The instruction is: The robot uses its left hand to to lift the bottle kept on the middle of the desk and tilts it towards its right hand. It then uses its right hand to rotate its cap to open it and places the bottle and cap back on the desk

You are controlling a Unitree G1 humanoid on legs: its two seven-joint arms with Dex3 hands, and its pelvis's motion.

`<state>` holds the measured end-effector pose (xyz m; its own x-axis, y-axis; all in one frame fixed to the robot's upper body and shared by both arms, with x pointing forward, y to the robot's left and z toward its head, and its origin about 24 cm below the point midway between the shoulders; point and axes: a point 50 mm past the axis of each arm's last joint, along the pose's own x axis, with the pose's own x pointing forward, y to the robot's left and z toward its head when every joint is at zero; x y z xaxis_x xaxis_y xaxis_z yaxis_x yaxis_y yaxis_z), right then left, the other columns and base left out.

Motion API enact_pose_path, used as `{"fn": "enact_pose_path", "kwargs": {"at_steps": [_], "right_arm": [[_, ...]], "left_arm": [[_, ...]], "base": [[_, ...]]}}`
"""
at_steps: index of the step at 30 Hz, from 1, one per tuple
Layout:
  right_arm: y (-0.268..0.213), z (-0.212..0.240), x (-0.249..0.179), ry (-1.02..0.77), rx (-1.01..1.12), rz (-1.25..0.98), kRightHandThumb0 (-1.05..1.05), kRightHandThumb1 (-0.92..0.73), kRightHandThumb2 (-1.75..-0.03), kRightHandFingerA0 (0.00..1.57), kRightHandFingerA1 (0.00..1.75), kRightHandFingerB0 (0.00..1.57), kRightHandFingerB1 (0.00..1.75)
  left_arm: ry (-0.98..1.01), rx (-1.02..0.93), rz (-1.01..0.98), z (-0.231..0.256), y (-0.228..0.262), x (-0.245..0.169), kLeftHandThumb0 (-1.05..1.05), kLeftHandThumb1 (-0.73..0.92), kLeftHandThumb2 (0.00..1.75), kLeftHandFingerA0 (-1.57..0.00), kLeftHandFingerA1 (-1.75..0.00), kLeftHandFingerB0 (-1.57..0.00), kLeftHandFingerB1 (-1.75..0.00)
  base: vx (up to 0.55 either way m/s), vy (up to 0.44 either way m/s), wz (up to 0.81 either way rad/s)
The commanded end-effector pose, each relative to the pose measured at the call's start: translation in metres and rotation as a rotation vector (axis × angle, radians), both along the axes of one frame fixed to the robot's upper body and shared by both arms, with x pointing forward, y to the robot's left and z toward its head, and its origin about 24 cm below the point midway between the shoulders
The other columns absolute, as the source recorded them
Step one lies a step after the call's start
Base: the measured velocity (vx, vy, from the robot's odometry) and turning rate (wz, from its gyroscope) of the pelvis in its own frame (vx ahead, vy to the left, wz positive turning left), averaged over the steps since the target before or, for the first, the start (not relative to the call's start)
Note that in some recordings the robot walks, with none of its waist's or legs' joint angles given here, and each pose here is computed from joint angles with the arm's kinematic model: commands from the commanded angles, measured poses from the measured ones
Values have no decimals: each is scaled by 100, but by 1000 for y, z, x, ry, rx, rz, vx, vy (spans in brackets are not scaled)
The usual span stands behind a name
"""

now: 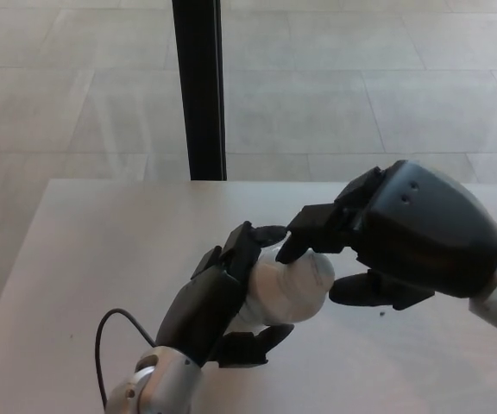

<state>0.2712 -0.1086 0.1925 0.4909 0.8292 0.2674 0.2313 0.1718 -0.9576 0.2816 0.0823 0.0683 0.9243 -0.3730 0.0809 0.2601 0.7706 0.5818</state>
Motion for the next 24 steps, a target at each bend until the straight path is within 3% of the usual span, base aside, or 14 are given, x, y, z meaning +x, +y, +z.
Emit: {"fn": "enact_pose_path", "kwargs": {"at_steps": [1, 3, 6, 7, 9, 11, 12, 13, 14, 15, 19, 20, 23, 24], "right_arm": [[0, 9, -11, -231, -193, 227, -37, -54, -84, 105, 170, 86, 83], [-2, 12, -10, -256, -216, 252, -37, -50, -84, 103, 171, 88, 83], [-3, 14, -9, -275, -226, 271, -38, -52, -81, 106, 170, 88, 84], [-3, 14, -9, -283, -228, 279, -42, -44, -99, 128, 136, 85, 86], [-1, 15, -9, -297, -213, 313, -41, -44, -98, 128, 135, 86, 88], [0, 15, -10, -314, -229, 334, -42, -45, -98, 129, 137, 86, 89], [1, 16, -11, -323, -241, 361, -42, -45, -96, 130, 137, 85, 88], [2, 16, -11, -337, -247, 373, -42, -61, -64, 106, 162, 91, 86], [2, 16, -12, -349, -254, 382, -42, -61, -65, 105, 161, 90, 85], [2, 16, -12, -353, -257, 386, -42, -61, -65, 105, 161, 90, 85], [4, 16, -13, -386, -248, 422, -42, -61, -61, 106, 156, 90, 83], [6, 16, -14, -406, -209, 456, -48, -49, -73, 110, 150, 92, 87], [9, 17, -17, -452, -206, 528, -36, -54, -66, 106, 151, 91, 93], [8, 17, -19, -435, -204, 554, -33, -52, -70, 106, 151, 86, 95]], "left_arm": [[37, 48, 33, -2, 6, 3, -23, 83, 69, -87, -175, -73, -157], [34, 46, 27, -4, 7, 6, -25, 86, 61, -84, -160, -76, -122], [54, 52, 33, -3, 6, 5, -25, 85, 59, -88, -171, -76, -138], [51, 55, 30, -2, 6, 5, -27, 85, 58, -82, -161, -75, -124], [45, 72, 41, -3, 6, 6, -26, 83, 59, -80, -152, -77, -116], [41, 51, 30, -1, 6, 6, -26, 81, 60, -93, -173, -79, -138], [16, 86, 21, 1, 7, 4, -19, 73, 66, -79, -124, -77, -97], [18, 86, 16, 1, 8, 4, -17, 71, 67, -83, -124, -79, -95], [24, 79, 14, 1, 8, 4, -15, 70, 67, -87, -116, -79, -89], [25, 77, 13, 1, 8, 4, -15, 70, 67, -87, -116, -79, -89], [44, 93, 17, -3, 8, 7, -21, 75, 59, -83, -151, -77, -110], [-22, 149, -19, -1, 6, 6, -29, 74, 60, -85, -170, -79, -133], [-217, 269, -70, 7, 6, 1, -30, 65, 61, -97, -163, -88, -125], [-124, 142, -33, 4, 7, 0, -26, 65, 67, -97, -154, -86, -117]], "base": [[0, 0, 0], [0, 0, 0], [0, 0, 0], [0, 0, 0], [0, 0, 0], [0, 0, 0], [0, 0, 0], [0, 0, 0], [0, 0, 0], [0, 0, 0], [0, 0, 0], [0, 0, 0], [0, 0, 0], [0, 0, 0]]}}
